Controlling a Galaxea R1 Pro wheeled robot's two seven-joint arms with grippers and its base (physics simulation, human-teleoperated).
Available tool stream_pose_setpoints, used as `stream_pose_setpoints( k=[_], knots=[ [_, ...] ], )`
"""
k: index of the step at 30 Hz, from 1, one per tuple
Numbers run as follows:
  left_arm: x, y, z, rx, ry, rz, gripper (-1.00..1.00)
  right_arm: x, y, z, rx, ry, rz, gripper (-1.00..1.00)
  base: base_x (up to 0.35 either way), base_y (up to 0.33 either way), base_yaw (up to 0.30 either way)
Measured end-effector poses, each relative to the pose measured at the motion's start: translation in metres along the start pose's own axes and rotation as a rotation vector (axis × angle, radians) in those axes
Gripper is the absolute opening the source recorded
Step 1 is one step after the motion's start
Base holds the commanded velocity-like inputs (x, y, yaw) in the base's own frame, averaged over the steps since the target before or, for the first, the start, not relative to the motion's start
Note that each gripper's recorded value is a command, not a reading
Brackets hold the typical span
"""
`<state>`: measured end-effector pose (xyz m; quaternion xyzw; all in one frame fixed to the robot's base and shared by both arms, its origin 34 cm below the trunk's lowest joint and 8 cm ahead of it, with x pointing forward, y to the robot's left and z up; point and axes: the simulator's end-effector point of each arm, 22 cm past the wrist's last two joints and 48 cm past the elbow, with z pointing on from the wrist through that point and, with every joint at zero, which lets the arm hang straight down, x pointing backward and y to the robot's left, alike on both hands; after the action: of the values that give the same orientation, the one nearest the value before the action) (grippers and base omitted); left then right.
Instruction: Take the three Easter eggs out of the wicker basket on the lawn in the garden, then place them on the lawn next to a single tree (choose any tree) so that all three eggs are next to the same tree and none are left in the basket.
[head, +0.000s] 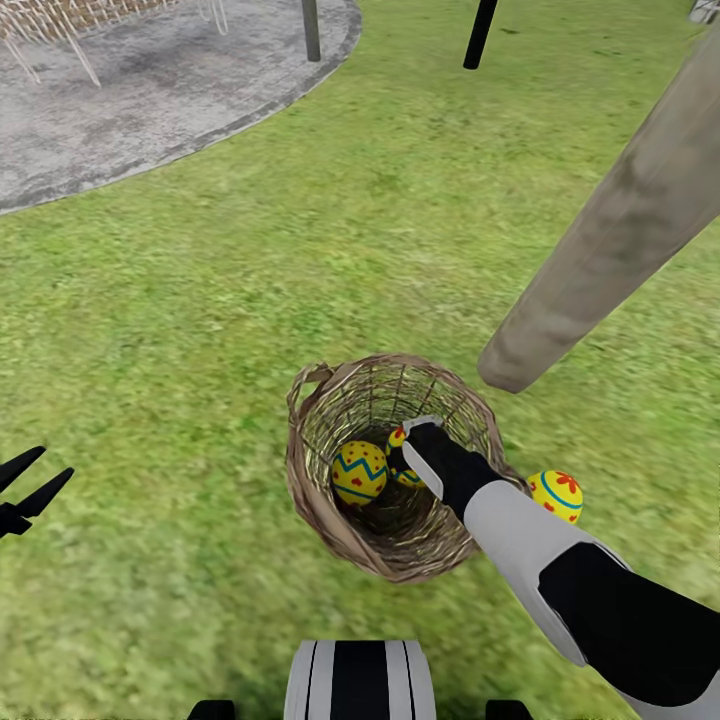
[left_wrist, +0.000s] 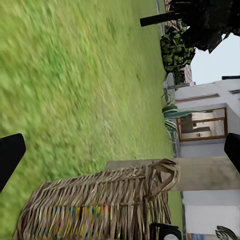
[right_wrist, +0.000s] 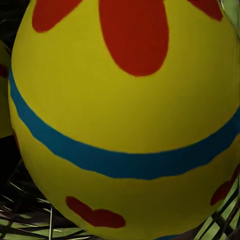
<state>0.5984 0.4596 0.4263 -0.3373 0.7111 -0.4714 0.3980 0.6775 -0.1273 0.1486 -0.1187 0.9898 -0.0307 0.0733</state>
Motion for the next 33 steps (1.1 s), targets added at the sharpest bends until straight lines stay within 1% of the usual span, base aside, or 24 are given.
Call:
stream_pose_setpoints(
  k=[3, 13, 15, 17, 20, 21, 33],
  knots=[
    [0.000, -0.002, 0.000, 0.004, -0.002, 0.000, 1.00, 0.001, 0.001, -0.001, -0.006, 0.002, -0.006, -1.00, 0.000, 0.000, 0.000],
    [-0.002, -0.006, -0.001, 0.010, -0.004, 0.003, 1.00, 0.005, 0.000, -0.002, -0.011, 0.012, 0.006, -1.00, 0.000, 0.000, 0.000],
    [-0.002, -0.008, -0.001, 0.014, -0.006, 0.005, 1.00, 0.008, 0.000, -0.002, -0.015, 0.018, 0.016, -1.00, 0.000, 0.000, 0.000],
    [-0.003, -0.012, -0.001, 0.021, -0.008, 0.007, 1.00, 0.008, 0.003, -0.005, -0.030, 0.019, 0.037, -1.00, 0.000, 0.000, 0.000],
    [-0.005, -0.016, -0.002, 0.028, -0.011, 0.011, 1.00, 0.004, 0.001, -0.010, -0.026, 0.011, 0.035, -1.00, 0.000, 0.000, 0.000],
    [-0.005, -0.018, -0.002, 0.031, -0.012, 0.012, 1.00, 0.002, 0.002, -0.012, -0.031, 0.007, 0.043, -1.00, 0.000, 0.000, 0.000],
    [-0.005, -0.018, -0.002, 0.032, -0.013, 0.010, 1.00, 0.003, 0.001, -0.012, -0.027, 0.007, 0.039, -1.00, 0.000, 0.000, 0.000]
  ],
)
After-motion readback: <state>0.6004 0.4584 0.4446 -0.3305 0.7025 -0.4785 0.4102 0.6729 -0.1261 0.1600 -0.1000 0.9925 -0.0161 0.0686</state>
